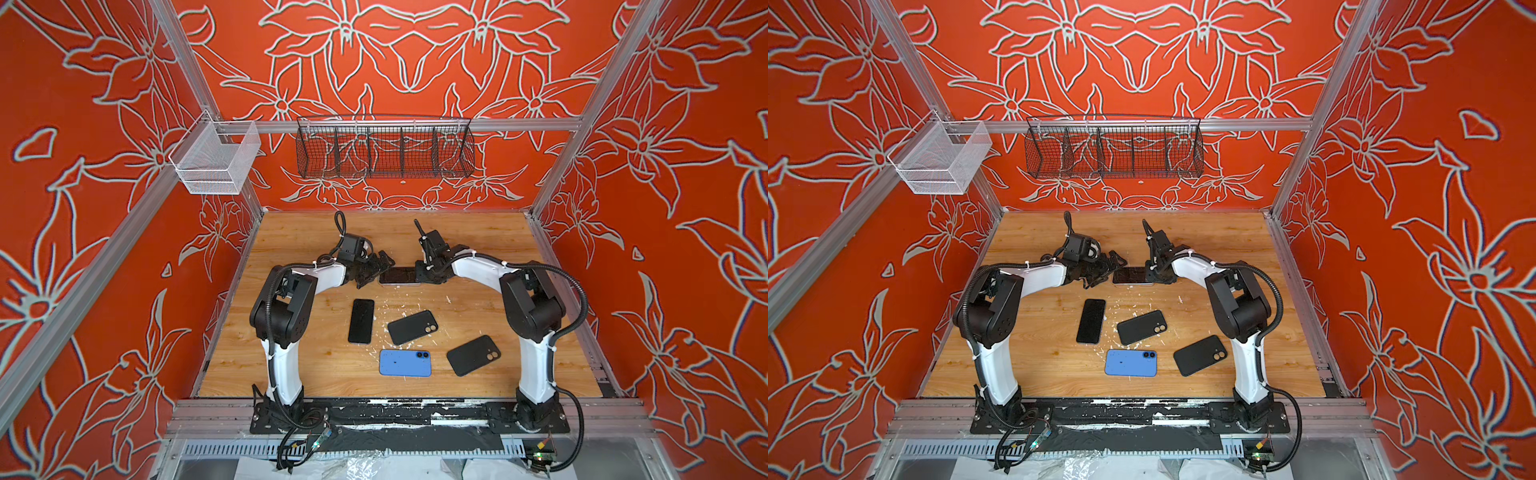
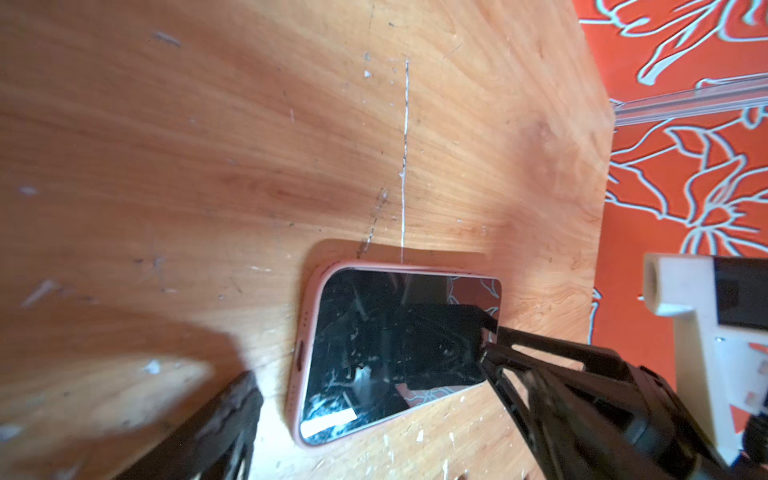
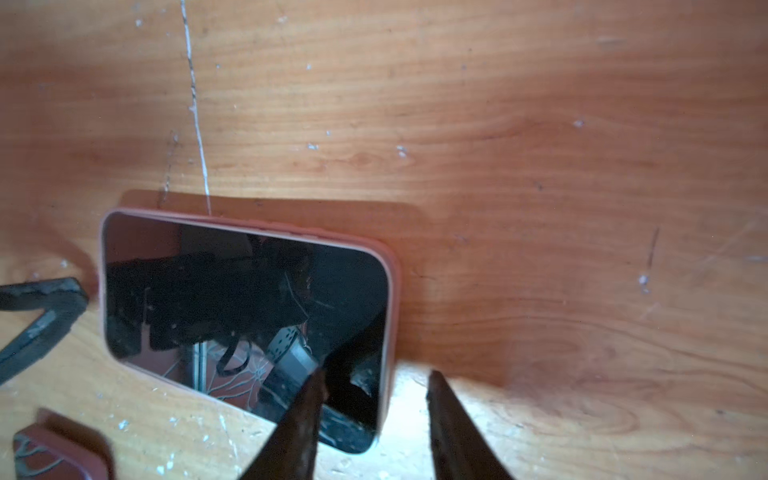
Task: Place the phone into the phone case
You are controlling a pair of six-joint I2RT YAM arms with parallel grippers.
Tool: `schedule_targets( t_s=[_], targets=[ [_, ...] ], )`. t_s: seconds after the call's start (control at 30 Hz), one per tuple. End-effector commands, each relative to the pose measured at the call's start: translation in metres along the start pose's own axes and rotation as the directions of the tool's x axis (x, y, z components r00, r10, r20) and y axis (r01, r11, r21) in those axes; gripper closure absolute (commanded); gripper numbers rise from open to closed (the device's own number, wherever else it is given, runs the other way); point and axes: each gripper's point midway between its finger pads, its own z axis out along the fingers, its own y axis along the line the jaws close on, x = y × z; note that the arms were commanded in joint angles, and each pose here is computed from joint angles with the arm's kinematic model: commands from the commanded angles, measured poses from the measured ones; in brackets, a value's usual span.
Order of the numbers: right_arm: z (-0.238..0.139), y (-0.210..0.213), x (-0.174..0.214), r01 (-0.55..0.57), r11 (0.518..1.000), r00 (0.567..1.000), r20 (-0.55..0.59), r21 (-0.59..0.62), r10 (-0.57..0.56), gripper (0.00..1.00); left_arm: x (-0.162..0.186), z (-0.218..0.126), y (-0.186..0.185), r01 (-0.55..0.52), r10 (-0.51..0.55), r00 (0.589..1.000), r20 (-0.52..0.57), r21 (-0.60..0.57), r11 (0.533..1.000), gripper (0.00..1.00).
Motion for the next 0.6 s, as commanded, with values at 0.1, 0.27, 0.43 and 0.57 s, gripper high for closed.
schedule_targets(
  t_s=[0.1, 0.27, 0.43, 0.57],
  targets=[
    [0.003, 0.005, -0.002, -0.092, 0.975, 0.995, -0.043, -0.205, 0.085, 0.48, 0.003, -0.007, -0.003, -0.049, 0.046, 0.997, -0.061, -0.055, 0.997, 0.03],
    [0.018, 0.008, 0.0, -0.115, 0.955, 0.992, -0.09, -0.272, 0.094, 0.47, 0.008, 0.002, -0.002, -0.046, 0.041, 0.993, -0.111, -0.039, 0.998, 0.03],
    [0.028, 0.009, 0.003, -0.126, 0.95, 0.989, -0.114, -0.286, 0.097, 0.46, 0.01, 0.009, 0.002, -0.039, 0.033, 0.989, -0.143, -0.04, 0.998, 0.03],
    [0.034, 0.009, 0.005, -0.135, 0.948, 0.987, -0.127, -0.29, 0.101, 0.46, 0.011, 0.013, 0.007, -0.04, 0.03, 0.988, -0.15, -0.063, 0.997, 0.03]
  ],
)
